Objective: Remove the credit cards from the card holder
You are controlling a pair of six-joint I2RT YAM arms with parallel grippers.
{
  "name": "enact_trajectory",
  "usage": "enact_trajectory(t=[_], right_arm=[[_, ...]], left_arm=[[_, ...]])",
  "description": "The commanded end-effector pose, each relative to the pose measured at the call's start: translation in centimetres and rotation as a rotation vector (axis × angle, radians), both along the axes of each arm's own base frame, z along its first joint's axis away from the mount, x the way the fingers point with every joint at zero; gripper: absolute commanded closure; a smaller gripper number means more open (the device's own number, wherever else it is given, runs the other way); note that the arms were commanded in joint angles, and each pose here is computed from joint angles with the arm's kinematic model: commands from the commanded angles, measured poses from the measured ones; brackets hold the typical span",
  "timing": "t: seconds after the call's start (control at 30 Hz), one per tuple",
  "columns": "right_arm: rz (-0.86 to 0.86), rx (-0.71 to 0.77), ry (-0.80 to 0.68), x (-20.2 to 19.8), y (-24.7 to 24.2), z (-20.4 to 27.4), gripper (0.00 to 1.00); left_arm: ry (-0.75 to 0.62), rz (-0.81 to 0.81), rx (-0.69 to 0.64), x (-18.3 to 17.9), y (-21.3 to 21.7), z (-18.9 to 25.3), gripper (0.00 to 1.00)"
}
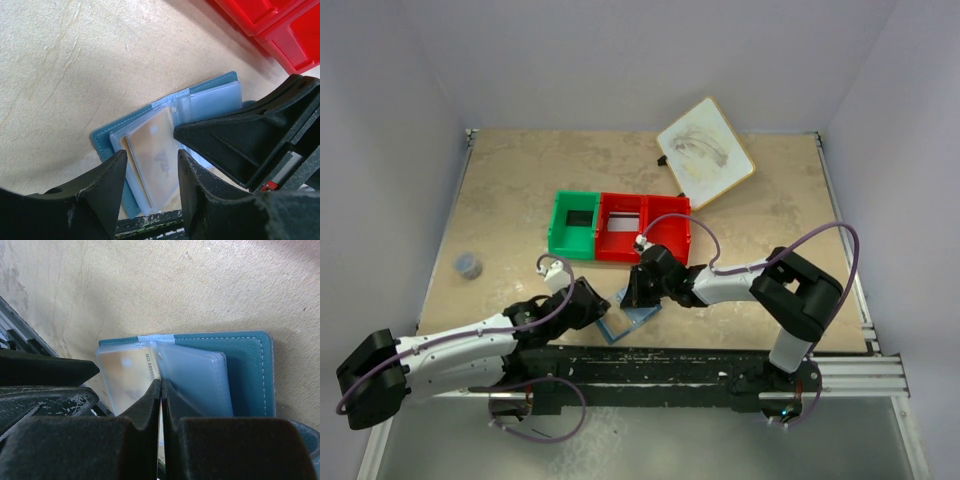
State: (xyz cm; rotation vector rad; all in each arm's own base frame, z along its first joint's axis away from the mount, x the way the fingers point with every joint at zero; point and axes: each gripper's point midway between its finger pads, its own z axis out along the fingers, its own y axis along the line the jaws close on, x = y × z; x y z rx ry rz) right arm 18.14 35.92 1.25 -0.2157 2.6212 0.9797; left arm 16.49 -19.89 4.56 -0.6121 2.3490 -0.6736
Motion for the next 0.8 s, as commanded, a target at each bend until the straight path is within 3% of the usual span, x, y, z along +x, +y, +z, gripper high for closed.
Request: enact_trajectory(t=[0.0, 0.5, 0.77], right_arm=[[-0.009, -0.239, 0.079, -2.1, -4.7, -5.4, 0.95], [-0.013, -0.238, 0.073, -1.9, -4.6, -5.4, 0.95], [-0.014, -0.232, 0.065, -1.8, -4.5, -5.1, 0.96]], left_arm=[[-0.029, 0.007, -0.046, 0.7, -1.0, 1.2, 0.57], [-0.037, -0.006, -0.062, 0.8, -1.6, 1.1, 0.57], [-0.094, -0.096, -0.148, 1.1, -4.0, 3.1, 0.57]])
